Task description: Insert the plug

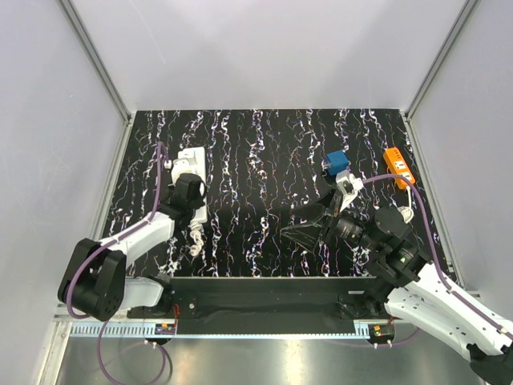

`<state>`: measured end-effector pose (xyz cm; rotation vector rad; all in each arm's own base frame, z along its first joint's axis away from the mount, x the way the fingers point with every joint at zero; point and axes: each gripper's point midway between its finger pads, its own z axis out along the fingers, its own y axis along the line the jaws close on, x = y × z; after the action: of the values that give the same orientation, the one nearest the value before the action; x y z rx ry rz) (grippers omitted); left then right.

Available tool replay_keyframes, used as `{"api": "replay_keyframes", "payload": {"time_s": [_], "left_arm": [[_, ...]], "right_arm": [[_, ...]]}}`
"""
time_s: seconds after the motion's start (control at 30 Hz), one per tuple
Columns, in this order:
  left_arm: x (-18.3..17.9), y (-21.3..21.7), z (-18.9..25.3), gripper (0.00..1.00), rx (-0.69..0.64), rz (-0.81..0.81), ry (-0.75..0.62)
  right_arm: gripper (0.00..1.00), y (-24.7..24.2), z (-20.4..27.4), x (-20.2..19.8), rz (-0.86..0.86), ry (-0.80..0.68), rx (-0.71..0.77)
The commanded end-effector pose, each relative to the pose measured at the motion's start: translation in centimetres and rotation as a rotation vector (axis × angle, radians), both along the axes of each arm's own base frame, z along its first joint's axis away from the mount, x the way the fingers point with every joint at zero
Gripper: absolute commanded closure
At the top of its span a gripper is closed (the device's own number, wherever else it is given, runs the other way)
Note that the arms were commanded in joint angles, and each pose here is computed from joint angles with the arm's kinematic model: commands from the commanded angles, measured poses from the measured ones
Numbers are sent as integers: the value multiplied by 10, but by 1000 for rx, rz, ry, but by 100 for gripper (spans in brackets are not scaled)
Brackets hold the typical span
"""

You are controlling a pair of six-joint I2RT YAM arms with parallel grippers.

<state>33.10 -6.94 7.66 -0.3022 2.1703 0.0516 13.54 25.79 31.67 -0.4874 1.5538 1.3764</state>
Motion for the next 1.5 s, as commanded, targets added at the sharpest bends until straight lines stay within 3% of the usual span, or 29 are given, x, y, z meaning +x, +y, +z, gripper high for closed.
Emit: {"api": "replay_keyframes", "payload": {"time_s": [0.0,0.63,1.47], "left_arm": [[-20,9,-19,100,-1,43,71],[-16,3,-13,100,111,70,101],[-16,18,-20,100,160,182,133]], "right_arm": [[0,-5,14,0,-18,-53,16],[0,-14,21,-7,-30,-72,20],[0,-20,26,-15,-19,-105,29]]}}
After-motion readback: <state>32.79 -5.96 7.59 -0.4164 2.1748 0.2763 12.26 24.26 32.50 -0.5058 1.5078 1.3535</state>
